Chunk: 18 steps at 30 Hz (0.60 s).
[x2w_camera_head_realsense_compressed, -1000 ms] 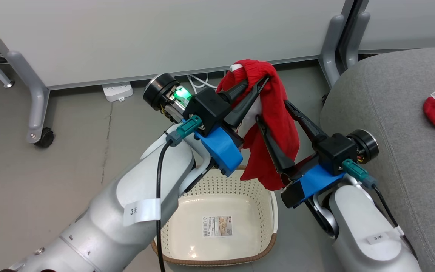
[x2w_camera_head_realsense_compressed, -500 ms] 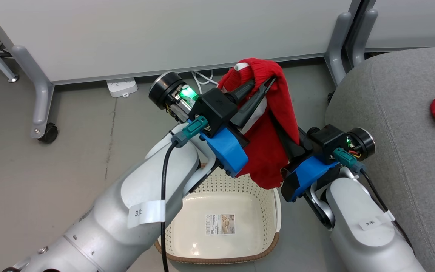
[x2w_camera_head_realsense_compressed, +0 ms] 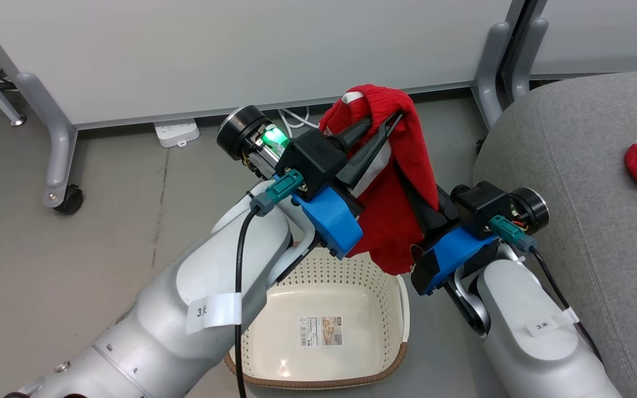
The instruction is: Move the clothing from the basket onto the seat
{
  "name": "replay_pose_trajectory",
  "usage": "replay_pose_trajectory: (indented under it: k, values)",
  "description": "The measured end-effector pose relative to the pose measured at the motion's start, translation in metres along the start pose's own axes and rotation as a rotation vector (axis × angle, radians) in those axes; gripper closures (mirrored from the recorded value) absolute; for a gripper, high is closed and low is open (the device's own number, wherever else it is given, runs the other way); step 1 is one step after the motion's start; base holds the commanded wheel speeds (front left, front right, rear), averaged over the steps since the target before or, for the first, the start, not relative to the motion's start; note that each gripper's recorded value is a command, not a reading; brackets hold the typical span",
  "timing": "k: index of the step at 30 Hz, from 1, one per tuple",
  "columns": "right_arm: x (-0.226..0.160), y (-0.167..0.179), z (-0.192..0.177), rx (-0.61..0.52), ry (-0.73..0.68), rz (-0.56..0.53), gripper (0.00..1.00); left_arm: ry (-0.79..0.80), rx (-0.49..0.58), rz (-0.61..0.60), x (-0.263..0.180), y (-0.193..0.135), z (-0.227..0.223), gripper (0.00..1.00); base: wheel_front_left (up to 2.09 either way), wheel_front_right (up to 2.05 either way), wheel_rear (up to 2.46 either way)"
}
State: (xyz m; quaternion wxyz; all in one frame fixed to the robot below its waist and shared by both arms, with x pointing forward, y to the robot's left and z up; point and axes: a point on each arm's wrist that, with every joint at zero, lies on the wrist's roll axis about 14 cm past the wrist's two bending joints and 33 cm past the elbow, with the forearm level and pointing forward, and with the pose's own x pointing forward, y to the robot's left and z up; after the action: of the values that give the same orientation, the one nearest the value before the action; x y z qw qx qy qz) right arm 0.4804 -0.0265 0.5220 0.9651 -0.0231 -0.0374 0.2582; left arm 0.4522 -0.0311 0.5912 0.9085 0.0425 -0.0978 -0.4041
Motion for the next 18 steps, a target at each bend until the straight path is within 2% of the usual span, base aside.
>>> replay_pose_trajectory:
  k: [8, 9, 10, 11, 18]
  values:
    - [-0.0009, -0.001, 0.0013, 0.004, -0.004, -0.005, 1.0, 0.003, -0.002, 0.002, -0.0011, -0.0004, -0.0008, 1.0, 0.0, 0.0, 0.0]
    - [-0.0012, -0.001, 0.0012, 0.004, -0.003, -0.006, 1.0, 0.003, -0.003, 0.003, -0.0011, -0.0003, -0.0009, 0.87, 0.0, 0.0, 0.0]
    - [-0.0011, -0.0011, 0.0014, 0.005, -0.004, -0.006, 1.0, 0.003, -0.004, 0.004, -0.0011, -0.0001, -0.0011, 0.03, 0.0, 0.0, 0.0]
    - [-0.001, -0.0012, 0.0019, 0.006, -0.006, -0.007, 1.0, 0.003, -0.006, 0.005, -0.001, 0.0001, -0.0011, 0.0, 0.0, 0.0, 0.0]
    - [-0.0007, -0.0045, 0.0041, 0.013, -0.015, -0.017, 1.0, 0.01, -0.011, 0.008, -0.0005, 0.0011, -0.0045, 0.0, 0.0, 0.0, 0.0]
